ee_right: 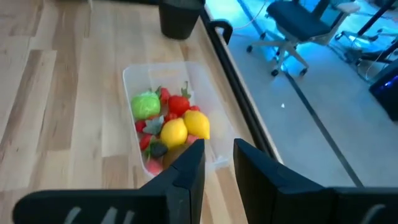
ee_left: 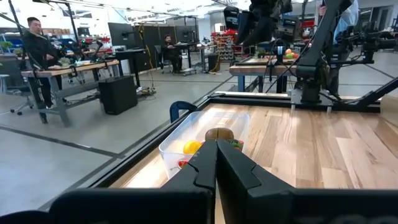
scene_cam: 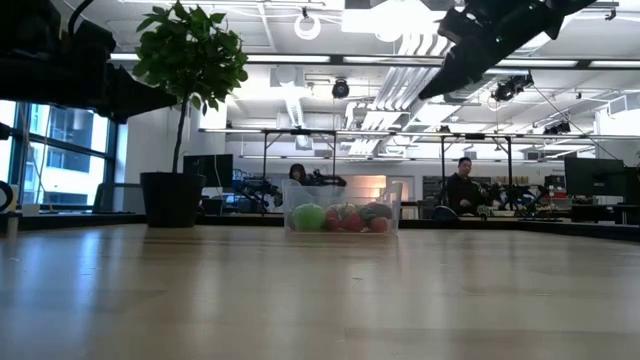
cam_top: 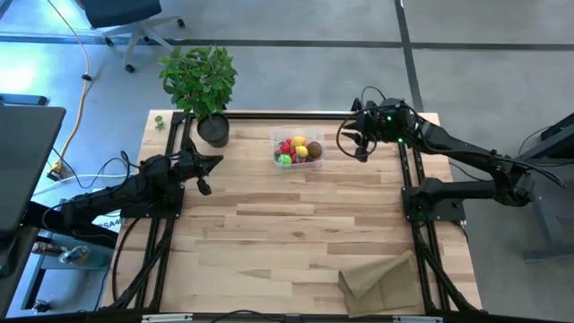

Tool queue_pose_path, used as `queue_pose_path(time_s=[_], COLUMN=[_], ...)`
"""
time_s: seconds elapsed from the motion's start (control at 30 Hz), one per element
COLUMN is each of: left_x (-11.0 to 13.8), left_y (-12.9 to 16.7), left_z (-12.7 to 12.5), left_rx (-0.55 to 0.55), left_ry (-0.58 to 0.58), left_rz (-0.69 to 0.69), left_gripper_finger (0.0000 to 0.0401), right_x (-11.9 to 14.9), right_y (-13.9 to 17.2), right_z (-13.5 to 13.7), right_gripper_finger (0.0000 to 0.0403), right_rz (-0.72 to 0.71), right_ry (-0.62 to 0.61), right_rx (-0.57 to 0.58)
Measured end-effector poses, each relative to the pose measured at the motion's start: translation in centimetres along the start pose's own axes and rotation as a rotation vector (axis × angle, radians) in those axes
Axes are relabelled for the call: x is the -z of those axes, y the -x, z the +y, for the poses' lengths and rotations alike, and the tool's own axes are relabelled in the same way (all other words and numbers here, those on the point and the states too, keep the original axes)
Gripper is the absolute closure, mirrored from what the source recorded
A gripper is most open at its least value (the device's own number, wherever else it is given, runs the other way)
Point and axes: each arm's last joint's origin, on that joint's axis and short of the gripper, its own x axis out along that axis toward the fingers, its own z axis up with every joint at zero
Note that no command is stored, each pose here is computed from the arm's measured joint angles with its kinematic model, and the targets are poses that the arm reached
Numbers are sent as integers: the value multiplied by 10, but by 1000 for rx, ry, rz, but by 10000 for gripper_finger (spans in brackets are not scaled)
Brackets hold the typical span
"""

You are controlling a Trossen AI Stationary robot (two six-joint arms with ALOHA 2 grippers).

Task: Pick and placing Produce into tupperware
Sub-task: Return to Home Position

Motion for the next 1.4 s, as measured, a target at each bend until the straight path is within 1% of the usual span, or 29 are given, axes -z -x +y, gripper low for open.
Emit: queue_pose_path(time_s=[0.03, 0.1, 0.23, 0.33, 0.4, 0.47, 0.57, 0.63, 0.7, 0.77, 0.83, 0.9, 0.97, 1.03, 1.1, 1.2, 1.3, 1.4], left_x=[0, 0, 0, 0, 0, 0, 0, 0, 0, 0, 0, 0, 0, 0, 0, 0, 0, 0], left_y=[0, 0, 0, 0, 0, 0, 0, 0, 0, 0, 0, 0, 0, 0, 0, 0, 0, 0], left_z=[0, 0, 0, 0, 0, 0, 0, 0, 0, 0, 0, 0, 0, 0, 0, 0, 0, 0], left_rx=[0, 0, 0, 0, 0, 0, 0, 0, 0, 0, 0, 0, 0, 0, 0, 0, 0, 0], left_ry=[0, 0, 0, 0, 0, 0, 0, 0, 0, 0, 0, 0, 0, 0, 0, 0, 0, 0], left_rz=[0, 0, 0, 0, 0, 0, 0, 0, -1, -1, -1, 0, -1, -1, -1, -1, -1, -1], left_gripper_finger=[400, 400, 400, 400, 400, 400, 400, 400, 400, 400, 400, 400, 400, 400, 400, 400, 400, 400], right_x=[-1, -2, -3, -5, -5, -7, -19, -32, -49, -68, -87, -104, -117, -126, -131, -126, -113, -95], right_y=[0, 0, 0, 0, 0, -1, -3, 2, 12, 28, 50, 73, 96, 120, 144, 176, 197, 209], right_z=[0, 0, 0, -1, -1, -3, -8, -13, -20, -29, -37, -40, -39, -35, -29, -20, -10, -1], right_gripper_finger=[327, 327, 327, 327, 327, 327, 327, 327, 329, 336, 349, 367, 389, 399, 395, 391, 398, 401], right_rz=[-12, -20, -34, -53, -50, -81, -208, -354, -475, -560, -614, -628, -625, -625, -627, -643, -680, -702], right_ry=[-13, -77, -277, -399, -512, -558, -561, -538, -507, -466, -426, -385, -327, -289, -283, -290, -307, -334], right_rx=[2, -4, -7, -5, -8, 10, 16, 14, 21, 40, 67, 83, 91, 106, 158, 243, 265, 273])
